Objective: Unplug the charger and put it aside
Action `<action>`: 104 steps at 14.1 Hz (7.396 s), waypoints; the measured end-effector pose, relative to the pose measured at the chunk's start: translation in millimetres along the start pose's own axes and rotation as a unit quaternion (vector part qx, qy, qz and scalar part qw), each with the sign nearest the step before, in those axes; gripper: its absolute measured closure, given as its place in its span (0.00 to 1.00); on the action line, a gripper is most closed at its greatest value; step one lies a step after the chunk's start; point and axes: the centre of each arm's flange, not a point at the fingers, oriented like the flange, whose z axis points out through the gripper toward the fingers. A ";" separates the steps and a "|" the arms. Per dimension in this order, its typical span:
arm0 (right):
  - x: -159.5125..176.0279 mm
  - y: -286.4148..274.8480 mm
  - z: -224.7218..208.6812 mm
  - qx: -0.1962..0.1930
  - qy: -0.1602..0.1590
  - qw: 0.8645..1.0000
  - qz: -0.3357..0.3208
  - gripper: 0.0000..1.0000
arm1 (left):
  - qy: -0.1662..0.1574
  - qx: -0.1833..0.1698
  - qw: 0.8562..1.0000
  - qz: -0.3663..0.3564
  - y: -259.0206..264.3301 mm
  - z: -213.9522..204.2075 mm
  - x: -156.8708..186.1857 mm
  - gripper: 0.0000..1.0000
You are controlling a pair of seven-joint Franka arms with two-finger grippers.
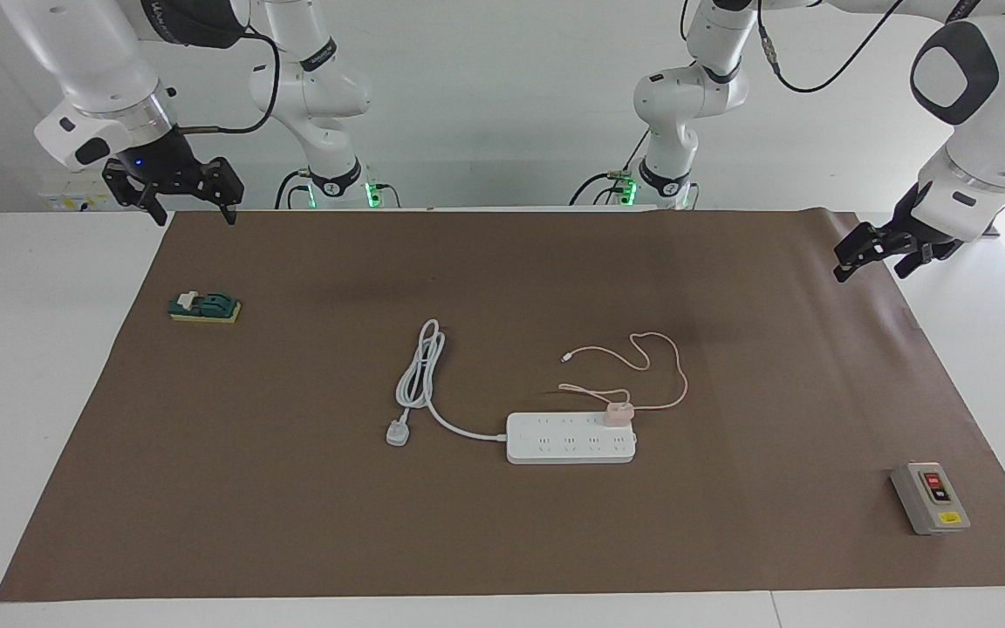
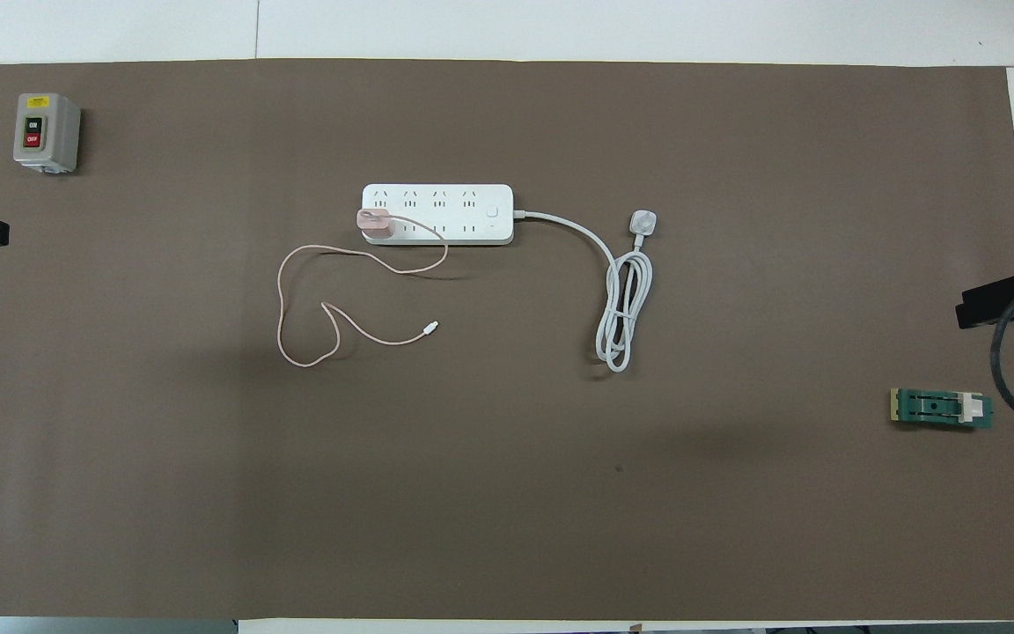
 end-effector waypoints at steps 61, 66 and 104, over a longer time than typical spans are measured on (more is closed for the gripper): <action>239.6 -342.9 324.3 0.317 -0.277 0.671 0.611 0.00 | -0.006 -0.015 0.952 -0.305 227.4 111.8 54.2 0.00; 239.5 -343.1 334.4 0.319 -0.271 0.686 0.595 0.00 | 0.022 -0.035 0.905 -0.422 243.2 116.3 63.0 0.00; 237.6 -344.3 342.0 0.329 -0.253 0.719 0.557 0.05 | -0.003 -0.029 0.704 -0.710 326.3 245.8 75.9 0.69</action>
